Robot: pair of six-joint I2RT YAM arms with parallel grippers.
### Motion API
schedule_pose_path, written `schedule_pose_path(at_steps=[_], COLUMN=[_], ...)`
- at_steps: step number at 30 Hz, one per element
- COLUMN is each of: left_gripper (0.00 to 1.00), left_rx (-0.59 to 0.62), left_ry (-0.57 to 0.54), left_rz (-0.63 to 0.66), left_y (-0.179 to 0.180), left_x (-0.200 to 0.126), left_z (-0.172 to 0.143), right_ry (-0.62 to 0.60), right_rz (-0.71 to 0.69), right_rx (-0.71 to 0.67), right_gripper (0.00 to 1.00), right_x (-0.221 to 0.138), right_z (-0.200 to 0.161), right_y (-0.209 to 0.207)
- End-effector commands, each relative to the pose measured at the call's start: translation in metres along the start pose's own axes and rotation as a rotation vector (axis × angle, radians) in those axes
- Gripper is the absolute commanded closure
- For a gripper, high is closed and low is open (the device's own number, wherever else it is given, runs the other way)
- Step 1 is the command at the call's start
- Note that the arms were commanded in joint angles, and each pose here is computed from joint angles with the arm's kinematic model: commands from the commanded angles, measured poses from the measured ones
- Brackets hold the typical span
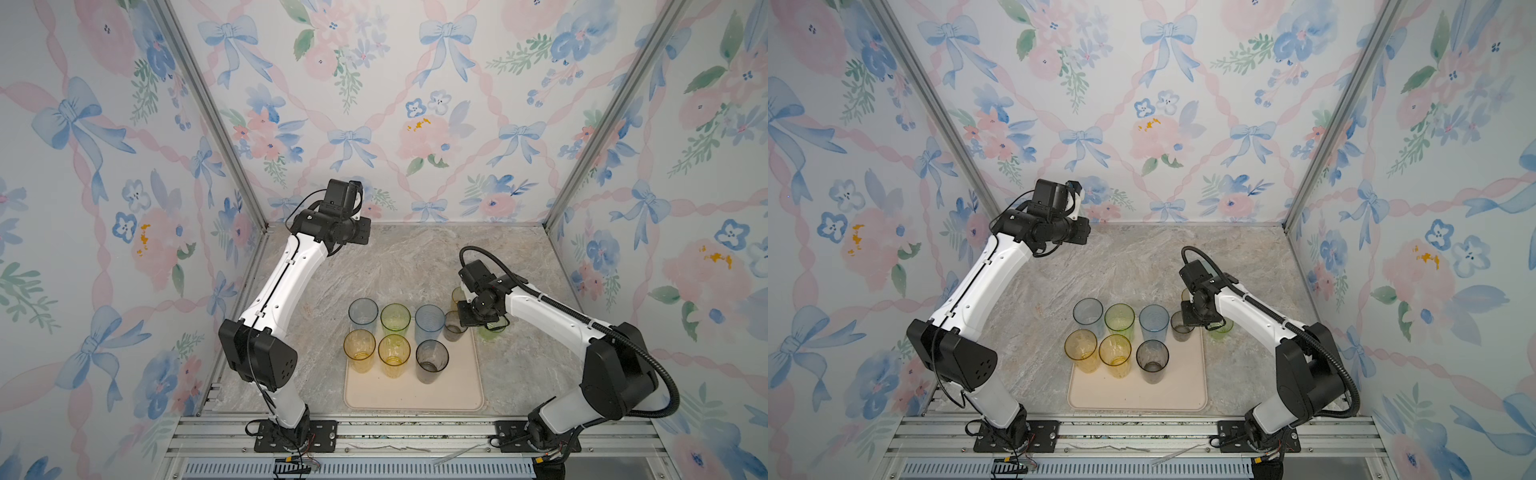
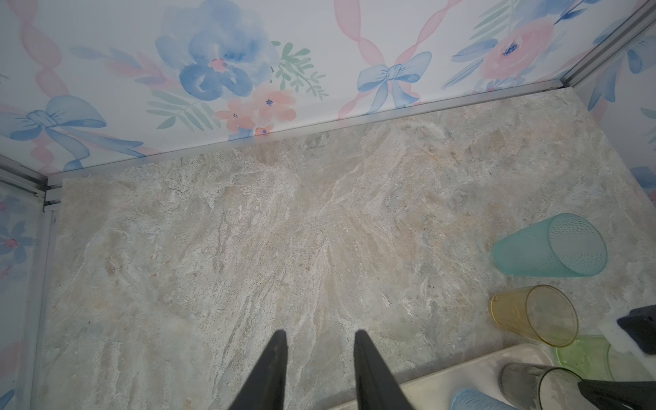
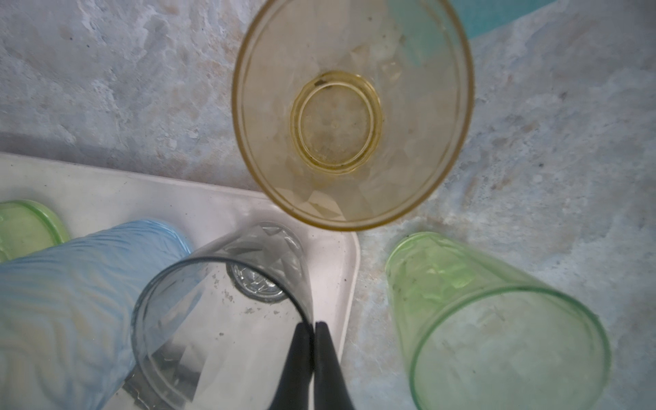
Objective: Place the glasses into the tray
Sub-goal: Place the glass on the tray.
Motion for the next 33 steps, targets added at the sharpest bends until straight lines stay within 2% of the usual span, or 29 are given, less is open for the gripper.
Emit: schedule_pose_path(at_steps=[1,10,28,33], left_gripper=[0.65,0.65,0.65,0.65], left_rx=[-0.006,-0.004,-0.004,-0.006], left_ry=[-0.034,-0.034,-0.036,-0.036], left_rz=[0.011,0.013,0.009,0.007], left_y=[0.004,0.005,0.004,0.004], left_x=[-0.010,-0.010,-0.011,-0.012], left_z=[0.005,0.005,0.005,0.005], right_ry=[0.013,0.015,-0.029,-0.041], right_rz=[-0.026,-0.034,-0.005,0.001], right_rx=[0.004,-0.001,-0.019,-0.022], right_gripper=[1.00,0.99,0.82,0.80], right_x=[0.009,0.011,-0.009,-0.016], right_z=[-0.004,-0.004,0.001,0.003], right_y=[0.001,0.003,0.007,0.008])
Point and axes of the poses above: each gripper's point midway between its finger pads, its own x axis out along the fingers, its own y axis along the line the jaws close on, z = x × y, the point moved 8 cm from there along -x, back along the fingers, and after that the axes turned 5 degrees about x, right-handed, at the moved point
